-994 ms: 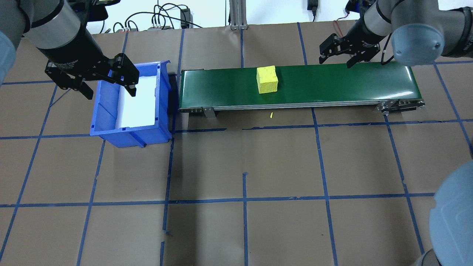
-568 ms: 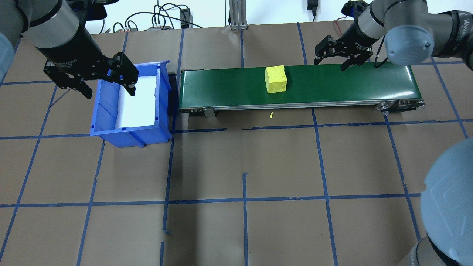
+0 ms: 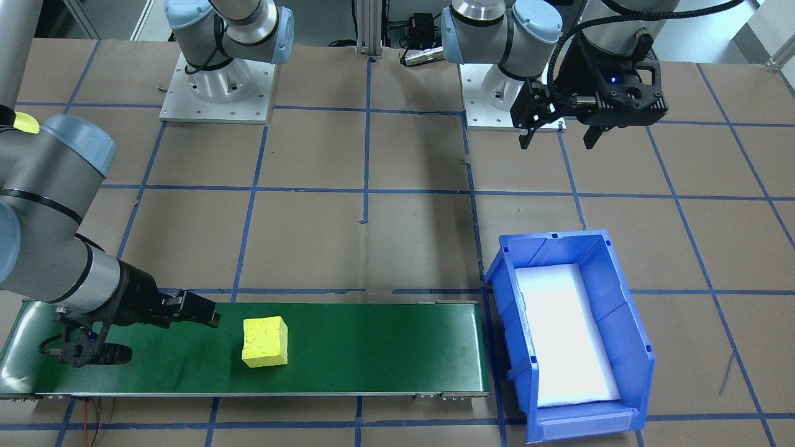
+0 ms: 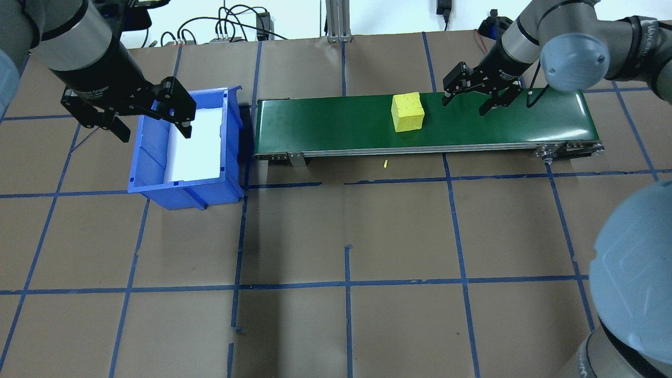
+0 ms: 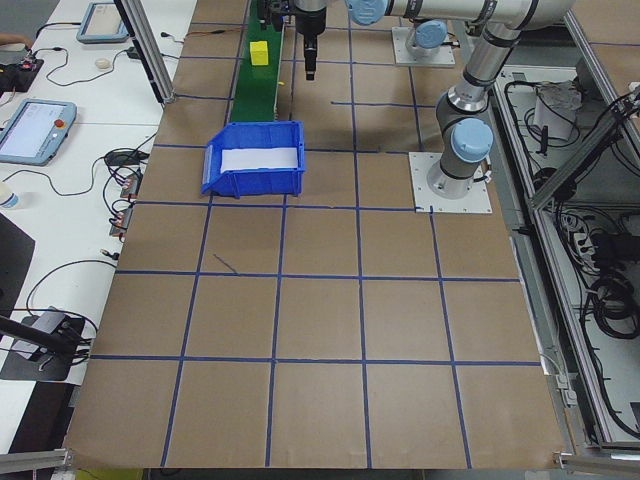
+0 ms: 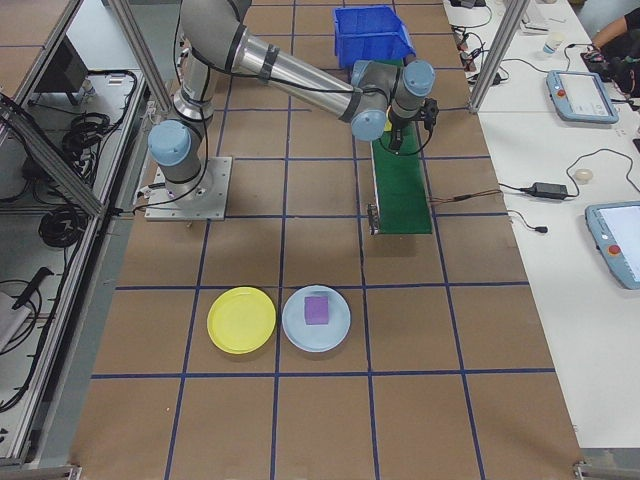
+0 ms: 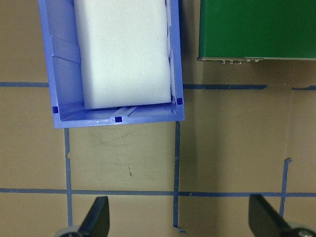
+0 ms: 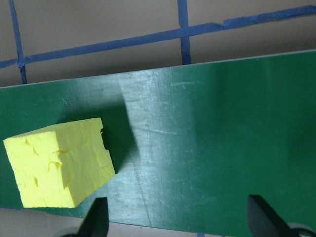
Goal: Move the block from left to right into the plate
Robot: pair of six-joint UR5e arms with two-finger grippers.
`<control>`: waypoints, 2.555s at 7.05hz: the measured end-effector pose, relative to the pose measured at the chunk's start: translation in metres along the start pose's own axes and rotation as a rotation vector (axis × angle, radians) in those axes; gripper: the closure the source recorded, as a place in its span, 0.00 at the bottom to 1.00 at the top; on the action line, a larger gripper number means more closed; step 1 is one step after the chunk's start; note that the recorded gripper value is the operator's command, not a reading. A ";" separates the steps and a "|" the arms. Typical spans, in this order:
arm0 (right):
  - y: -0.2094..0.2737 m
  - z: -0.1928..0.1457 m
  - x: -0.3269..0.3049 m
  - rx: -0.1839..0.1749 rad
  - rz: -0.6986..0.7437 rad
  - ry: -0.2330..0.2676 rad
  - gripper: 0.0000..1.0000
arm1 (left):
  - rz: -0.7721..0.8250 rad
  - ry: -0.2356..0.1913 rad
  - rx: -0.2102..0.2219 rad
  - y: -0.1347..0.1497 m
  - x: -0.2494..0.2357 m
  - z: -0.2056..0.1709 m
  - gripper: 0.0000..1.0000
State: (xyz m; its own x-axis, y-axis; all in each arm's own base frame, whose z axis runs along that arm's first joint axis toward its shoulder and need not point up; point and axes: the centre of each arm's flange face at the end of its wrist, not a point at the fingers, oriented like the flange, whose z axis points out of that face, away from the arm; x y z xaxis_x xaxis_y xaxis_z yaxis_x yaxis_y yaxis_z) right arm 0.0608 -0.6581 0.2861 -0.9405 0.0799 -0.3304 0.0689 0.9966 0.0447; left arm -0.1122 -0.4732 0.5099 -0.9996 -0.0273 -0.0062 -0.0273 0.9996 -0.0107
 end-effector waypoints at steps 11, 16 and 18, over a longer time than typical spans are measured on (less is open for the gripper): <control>-0.009 0.019 -0.006 -0.015 -0.063 0.020 0.49 | 0.001 0.000 -0.003 0.002 0.000 0.001 0.00; 0.002 -0.029 0.036 -0.008 -0.376 0.422 0.73 | 0.002 0.000 -0.002 0.002 0.000 0.000 0.00; 0.055 -0.092 0.118 -0.063 -0.365 0.538 0.73 | 0.001 0.000 -0.002 0.002 0.000 0.000 0.00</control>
State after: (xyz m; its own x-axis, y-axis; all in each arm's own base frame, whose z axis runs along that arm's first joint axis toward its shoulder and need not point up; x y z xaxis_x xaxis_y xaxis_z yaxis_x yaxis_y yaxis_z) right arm -0.0768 -0.5962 0.3368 -0.9361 -0.3008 0.1822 -0.2909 0.9534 0.0795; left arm -0.1125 -0.4708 0.5101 -0.9996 -0.0260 -0.0067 -0.0259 0.9996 -0.0085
